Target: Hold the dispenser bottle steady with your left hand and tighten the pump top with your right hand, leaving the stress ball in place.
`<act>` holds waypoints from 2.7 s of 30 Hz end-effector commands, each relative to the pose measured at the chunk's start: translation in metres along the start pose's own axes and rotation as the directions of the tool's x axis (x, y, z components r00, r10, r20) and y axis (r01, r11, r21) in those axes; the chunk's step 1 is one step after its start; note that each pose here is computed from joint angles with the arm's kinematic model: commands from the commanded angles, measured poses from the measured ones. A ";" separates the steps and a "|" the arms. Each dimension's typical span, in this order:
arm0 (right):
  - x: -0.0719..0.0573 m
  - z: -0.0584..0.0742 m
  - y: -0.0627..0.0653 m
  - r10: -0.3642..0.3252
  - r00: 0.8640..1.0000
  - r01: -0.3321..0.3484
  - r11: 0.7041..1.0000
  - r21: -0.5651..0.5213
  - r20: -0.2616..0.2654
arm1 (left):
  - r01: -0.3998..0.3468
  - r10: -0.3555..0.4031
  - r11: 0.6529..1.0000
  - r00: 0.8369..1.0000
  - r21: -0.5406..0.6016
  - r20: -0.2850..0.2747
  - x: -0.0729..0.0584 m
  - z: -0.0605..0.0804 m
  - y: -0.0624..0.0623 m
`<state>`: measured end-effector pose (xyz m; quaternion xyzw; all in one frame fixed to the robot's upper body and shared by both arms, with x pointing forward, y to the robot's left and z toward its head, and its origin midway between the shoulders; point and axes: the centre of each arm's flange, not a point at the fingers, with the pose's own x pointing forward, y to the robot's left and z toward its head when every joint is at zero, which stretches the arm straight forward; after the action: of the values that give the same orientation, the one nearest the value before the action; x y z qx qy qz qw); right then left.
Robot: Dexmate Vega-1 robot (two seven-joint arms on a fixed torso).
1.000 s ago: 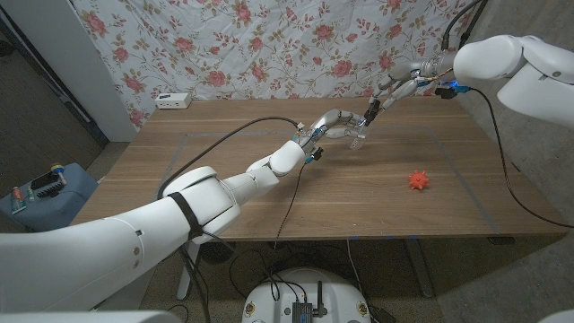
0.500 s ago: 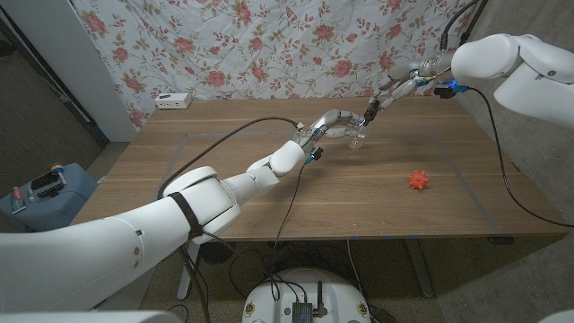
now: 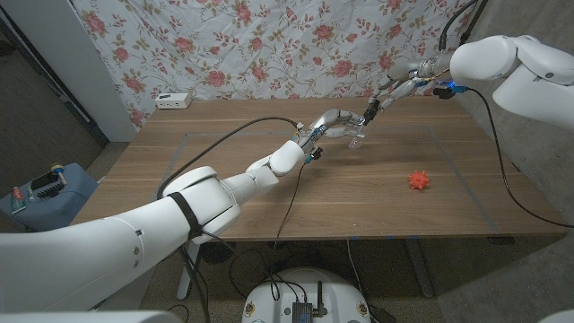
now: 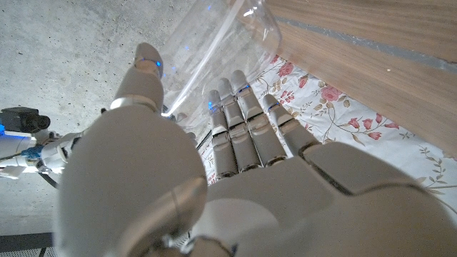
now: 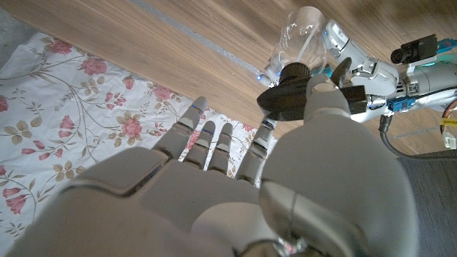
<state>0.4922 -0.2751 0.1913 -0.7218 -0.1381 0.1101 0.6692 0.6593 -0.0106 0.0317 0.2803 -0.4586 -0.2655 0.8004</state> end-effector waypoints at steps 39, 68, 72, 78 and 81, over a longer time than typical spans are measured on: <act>0.004 -0.010 0.001 -0.033 0.999 0.034 0.998 -0.048 0.037 | -0.027 0.027 1.000 0.999 0.007 0.019 -0.006 0.000 -0.004; -0.007 -0.018 -0.009 -0.065 0.998 0.066 0.996 -0.056 0.019 | -0.036 0.035 0.999 0.998 0.015 0.042 -0.010 0.003 -0.005; -0.010 -0.020 -0.011 -0.075 0.997 0.075 0.996 -0.053 0.010 | -0.040 0.039 0.999 0.998 0.014 0.044 -0.010 0.003 -0.005; -0.015 -0.025 -0.015 -0.103 0.995 0.103 0.994 -0.028 -0.007 | -0.049 0.048 0.999 0.998 0.012 0.051 -0.012 0.004 -0.005; -0.018 -0.028 -0.017 -0.123 0.992 0.123 0.992 -0.009 -0.012 | -0.056 0.056 0.998 0.997 0.011 0.055 -0.013 0.004 -0.004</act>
<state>0.4903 -0.2967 0.2030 -0.7298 -0.1717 0.0836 0.6565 0.6514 -0.0079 0.0233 0.2712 -0.4831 -0.2526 0.7933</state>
